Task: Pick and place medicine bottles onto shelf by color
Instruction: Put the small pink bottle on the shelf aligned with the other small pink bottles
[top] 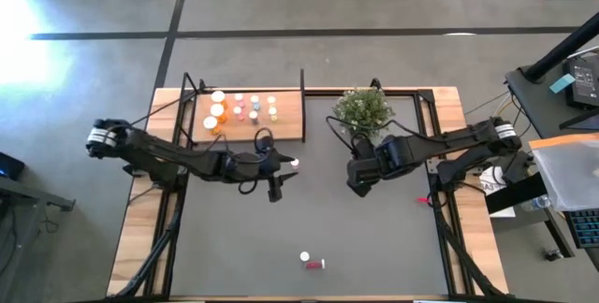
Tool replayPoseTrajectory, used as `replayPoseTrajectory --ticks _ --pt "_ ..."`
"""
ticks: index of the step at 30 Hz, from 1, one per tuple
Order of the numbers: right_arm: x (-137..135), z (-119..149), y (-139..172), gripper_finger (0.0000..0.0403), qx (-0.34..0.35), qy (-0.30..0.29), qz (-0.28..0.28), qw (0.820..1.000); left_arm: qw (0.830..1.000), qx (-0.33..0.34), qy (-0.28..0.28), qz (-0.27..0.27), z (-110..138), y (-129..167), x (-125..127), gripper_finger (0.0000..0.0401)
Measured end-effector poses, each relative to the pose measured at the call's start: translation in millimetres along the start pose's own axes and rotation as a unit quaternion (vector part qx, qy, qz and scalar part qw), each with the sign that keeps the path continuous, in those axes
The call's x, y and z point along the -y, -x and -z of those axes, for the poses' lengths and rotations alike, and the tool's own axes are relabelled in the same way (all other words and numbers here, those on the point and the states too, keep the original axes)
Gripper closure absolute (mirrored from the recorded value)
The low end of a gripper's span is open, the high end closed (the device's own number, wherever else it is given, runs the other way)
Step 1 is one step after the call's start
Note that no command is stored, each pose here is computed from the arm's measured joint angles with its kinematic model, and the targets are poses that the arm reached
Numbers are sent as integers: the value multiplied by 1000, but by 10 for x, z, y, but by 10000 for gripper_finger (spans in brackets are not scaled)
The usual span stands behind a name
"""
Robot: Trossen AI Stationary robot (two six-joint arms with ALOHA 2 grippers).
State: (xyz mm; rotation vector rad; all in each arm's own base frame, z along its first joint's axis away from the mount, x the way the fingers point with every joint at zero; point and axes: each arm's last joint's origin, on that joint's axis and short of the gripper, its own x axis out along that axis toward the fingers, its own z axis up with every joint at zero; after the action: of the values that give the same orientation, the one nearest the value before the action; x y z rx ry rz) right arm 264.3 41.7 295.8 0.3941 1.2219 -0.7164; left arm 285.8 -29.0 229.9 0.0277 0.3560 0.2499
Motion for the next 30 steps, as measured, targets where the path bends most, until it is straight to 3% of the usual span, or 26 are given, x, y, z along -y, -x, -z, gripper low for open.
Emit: replayPoseTrajectory --ticks 7,15,30 --pt "-3 12 -17 177 2 -2 -3 1000 999 -45 -14 -15 192 -233 8 218" --pt "-11 9 -26 177 2 -2 -3 1000 993 -87 -25 -70 407 -436 -77 218" --pt "-20 2 -28 177 5 -2 -7 1000 989 -109 -16 -97 518 -575 -252 218"
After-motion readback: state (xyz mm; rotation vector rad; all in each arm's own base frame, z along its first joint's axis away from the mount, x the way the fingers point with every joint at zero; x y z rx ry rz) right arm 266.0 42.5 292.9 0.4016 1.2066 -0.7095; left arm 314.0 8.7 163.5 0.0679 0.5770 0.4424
